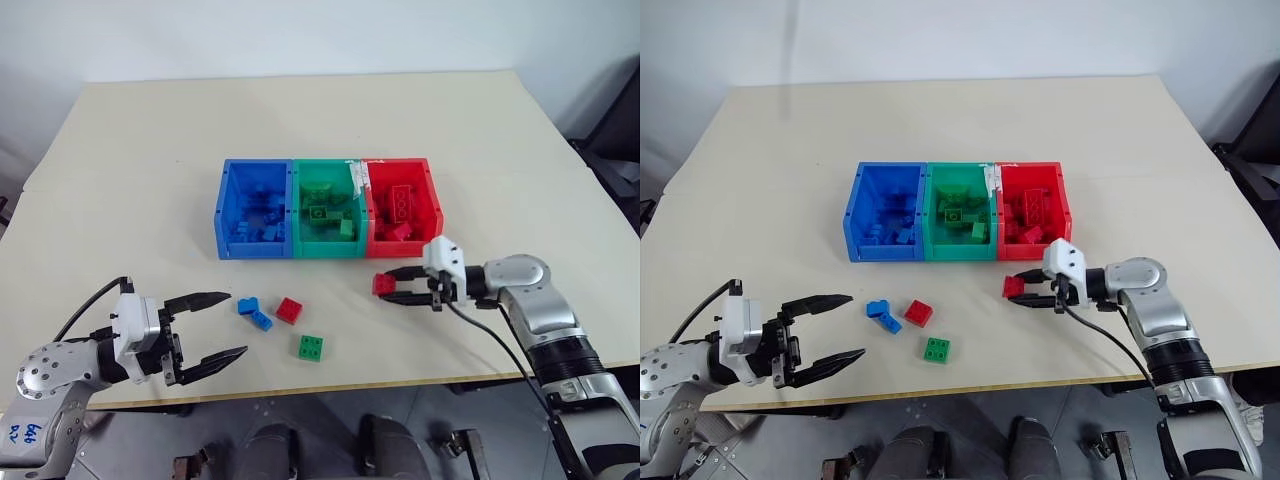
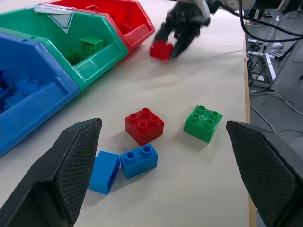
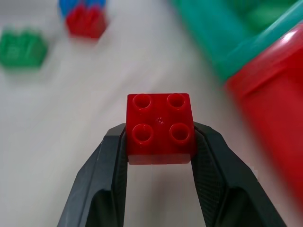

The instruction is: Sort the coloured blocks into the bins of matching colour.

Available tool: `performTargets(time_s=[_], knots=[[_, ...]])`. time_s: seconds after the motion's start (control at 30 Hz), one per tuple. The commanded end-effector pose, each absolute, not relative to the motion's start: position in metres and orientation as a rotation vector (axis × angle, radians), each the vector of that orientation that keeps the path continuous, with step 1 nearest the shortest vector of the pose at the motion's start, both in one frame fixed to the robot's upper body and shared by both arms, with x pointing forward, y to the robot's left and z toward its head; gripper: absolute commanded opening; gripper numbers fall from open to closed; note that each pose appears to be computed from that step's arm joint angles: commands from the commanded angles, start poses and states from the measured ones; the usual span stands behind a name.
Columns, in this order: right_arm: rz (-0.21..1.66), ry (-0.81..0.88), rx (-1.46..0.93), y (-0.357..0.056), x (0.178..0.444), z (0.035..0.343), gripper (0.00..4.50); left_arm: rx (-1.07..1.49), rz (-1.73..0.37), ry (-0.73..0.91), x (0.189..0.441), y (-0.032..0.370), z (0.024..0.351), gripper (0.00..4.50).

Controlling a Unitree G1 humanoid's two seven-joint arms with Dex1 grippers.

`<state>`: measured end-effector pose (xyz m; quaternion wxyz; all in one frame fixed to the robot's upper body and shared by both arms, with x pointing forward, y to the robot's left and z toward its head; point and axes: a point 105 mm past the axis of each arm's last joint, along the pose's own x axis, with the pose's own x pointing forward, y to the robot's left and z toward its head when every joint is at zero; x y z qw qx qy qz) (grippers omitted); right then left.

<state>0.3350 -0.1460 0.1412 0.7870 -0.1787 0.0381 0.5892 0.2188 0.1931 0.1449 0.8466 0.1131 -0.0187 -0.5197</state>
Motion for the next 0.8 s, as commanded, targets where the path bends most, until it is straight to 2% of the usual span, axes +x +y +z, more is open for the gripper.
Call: performTargets(time_s=[0.03,0.27,0.43,0.57,0.67,0.8], knots=[[1.073,-0.116,-0.353,-0.166,0.365,0.206,1.52,0.239,-1.092,-0.083,0.216,0.191,0.155,4.5],[0.915,-0.133,-0.388,-0.175,0.401,0.225,1.52,0.227,-1.094,-0.083,0.217,0.189,0.154,4.5],[0.939,-0.167,-0.398,-0.172,0.399,0.232,3.2,0.188,-1.111,-0.081,0.216,0.188,0.156,4.5],[0.979,-0.201,-0.419,-0.186,0.384,0.238,4.47,0.184,-1.126,-0.077,0.219,0.19,0.157,4.5],[1.04,-0.218,-0.422,-0.198,0.361,0.237,4.47,0.181,-1.15,-0.056,0.223,0.191,0.156,4.5],[1.144,-0.175,-0.449,-0.212,0.322,0.216,4.47,0.215,-1.112,-0.015,0.237,0.195,0.149,4.5]])
